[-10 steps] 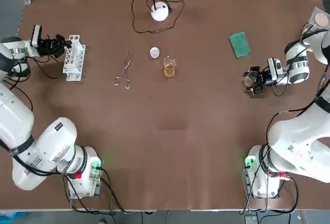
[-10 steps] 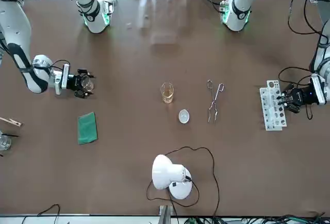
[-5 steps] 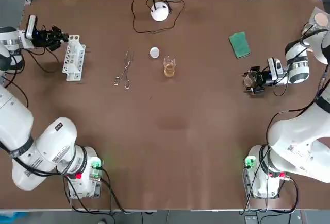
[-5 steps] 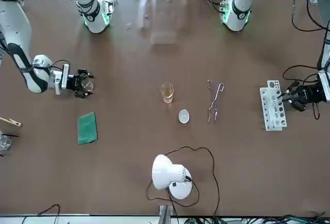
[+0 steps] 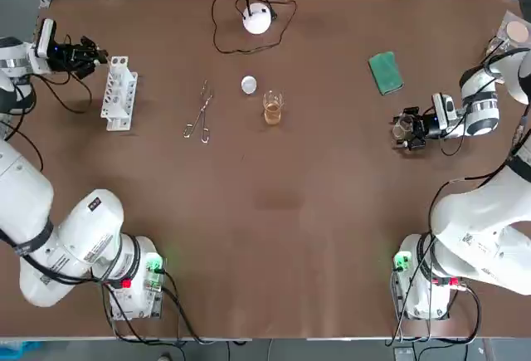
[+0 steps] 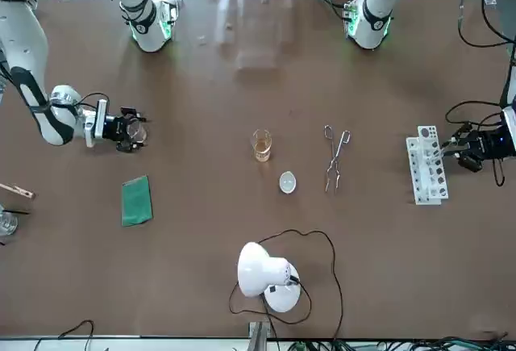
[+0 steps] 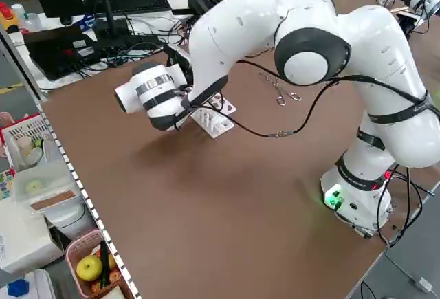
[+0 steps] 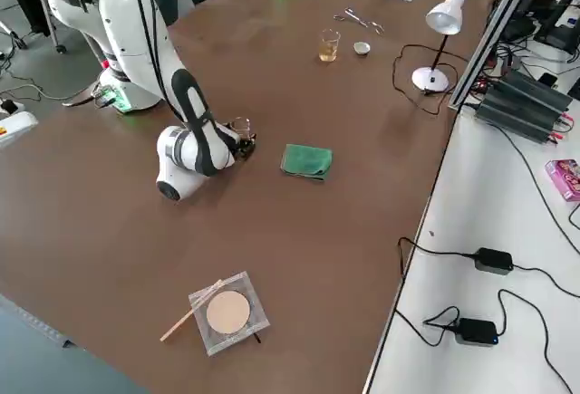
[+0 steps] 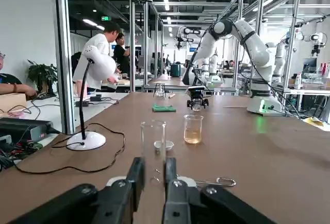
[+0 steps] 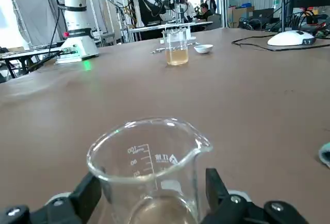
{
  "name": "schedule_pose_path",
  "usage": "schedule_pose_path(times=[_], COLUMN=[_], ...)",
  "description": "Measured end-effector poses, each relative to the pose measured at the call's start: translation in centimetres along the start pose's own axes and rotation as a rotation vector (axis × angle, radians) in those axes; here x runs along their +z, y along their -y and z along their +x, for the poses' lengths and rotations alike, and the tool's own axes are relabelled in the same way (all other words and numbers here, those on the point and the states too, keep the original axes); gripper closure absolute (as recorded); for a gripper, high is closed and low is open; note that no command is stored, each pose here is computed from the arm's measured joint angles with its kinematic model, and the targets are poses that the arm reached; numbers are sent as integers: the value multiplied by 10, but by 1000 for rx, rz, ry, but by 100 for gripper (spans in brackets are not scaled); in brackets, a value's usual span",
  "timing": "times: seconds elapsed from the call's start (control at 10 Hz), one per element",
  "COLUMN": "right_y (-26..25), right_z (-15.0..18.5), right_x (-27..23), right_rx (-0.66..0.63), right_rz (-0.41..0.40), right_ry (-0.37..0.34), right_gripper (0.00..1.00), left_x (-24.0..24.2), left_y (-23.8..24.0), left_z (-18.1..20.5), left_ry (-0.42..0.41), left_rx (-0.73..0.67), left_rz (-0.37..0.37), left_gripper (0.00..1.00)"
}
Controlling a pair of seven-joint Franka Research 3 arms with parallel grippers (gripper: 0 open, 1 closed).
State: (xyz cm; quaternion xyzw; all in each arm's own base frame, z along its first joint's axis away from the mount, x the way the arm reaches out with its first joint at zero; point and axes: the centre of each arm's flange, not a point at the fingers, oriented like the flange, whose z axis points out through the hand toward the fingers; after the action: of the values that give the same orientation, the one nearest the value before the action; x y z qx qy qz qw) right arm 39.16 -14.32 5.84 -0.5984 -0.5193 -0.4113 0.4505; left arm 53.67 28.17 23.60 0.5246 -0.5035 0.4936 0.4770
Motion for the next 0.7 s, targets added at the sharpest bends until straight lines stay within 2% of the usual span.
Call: schedule_pose_path(times=[0.3, 0.5, 0.7], right_y=[0, 0, 0], right_z=[0, 0, 0], right_x=[0, 0, -1], right_rx=[0, -1, -1], right_rz=[-1, -2, -2], right_ry=[-1, -1, -1], right_gripper=[15, 26, 33], left_x=[1, 1, 14], left_y=[1, 2, 8], left_z=[21, 39, 48], left_ry=[-5, 4, 5], left_rx=[27, 31, 22], left_rz=[-22, -33, -60], left_gripper=[79, 79, 79])
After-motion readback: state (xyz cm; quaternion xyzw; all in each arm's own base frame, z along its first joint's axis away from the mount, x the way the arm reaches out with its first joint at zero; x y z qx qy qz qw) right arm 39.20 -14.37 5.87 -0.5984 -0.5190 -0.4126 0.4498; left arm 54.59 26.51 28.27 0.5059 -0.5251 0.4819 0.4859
